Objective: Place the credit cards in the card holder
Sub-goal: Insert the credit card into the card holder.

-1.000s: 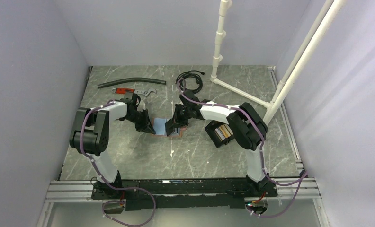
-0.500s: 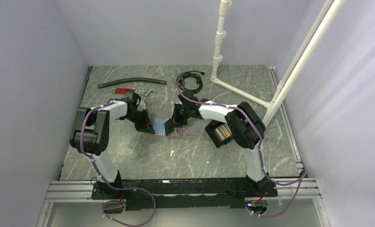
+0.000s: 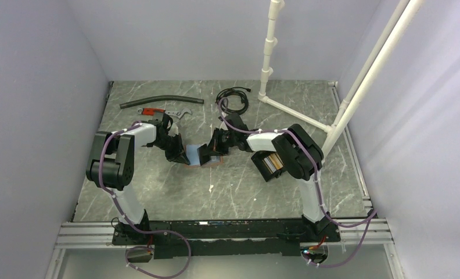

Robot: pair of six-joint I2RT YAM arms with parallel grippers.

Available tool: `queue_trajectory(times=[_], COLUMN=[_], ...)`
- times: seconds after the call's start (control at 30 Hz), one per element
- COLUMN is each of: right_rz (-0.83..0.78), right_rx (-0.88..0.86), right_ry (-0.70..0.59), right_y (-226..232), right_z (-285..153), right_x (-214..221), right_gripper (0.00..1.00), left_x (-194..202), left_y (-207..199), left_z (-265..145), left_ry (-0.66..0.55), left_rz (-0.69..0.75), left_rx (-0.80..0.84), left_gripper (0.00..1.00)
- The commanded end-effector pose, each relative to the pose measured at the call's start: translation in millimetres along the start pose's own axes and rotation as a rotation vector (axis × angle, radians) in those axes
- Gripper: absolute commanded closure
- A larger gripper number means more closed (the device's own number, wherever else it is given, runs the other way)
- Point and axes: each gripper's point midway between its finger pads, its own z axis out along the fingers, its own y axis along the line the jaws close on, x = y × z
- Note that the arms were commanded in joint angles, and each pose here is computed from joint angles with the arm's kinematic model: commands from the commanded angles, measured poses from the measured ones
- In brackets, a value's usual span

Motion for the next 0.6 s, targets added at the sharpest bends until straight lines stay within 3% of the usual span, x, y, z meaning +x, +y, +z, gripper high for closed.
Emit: queue_trajectory(times=[0.0, 0.33, 0.57], right_rz=[-0.083, -0.119, -0.039], right_rx=[-0.044, -0.088, -0.137], right_ry=[-0.012, -0.042, -0.067], right_y=[-17, -26, -22], right_z=[10, 13, 17], right_x=[-4, -21, -10], right_gripper=[1.0, 1.0, 1.0], left_x=[-4, -4, -5], left_y=[19, 18, 13], left_z=[5, 5, 5], left_ry=[-0.013, -0.017, -0.018], left_rz=[0.003, 0.011, 0.017], left_rx=[-0.094, -0.1, -0.072], left_gripper=[1.0, 1.0, 1.0])
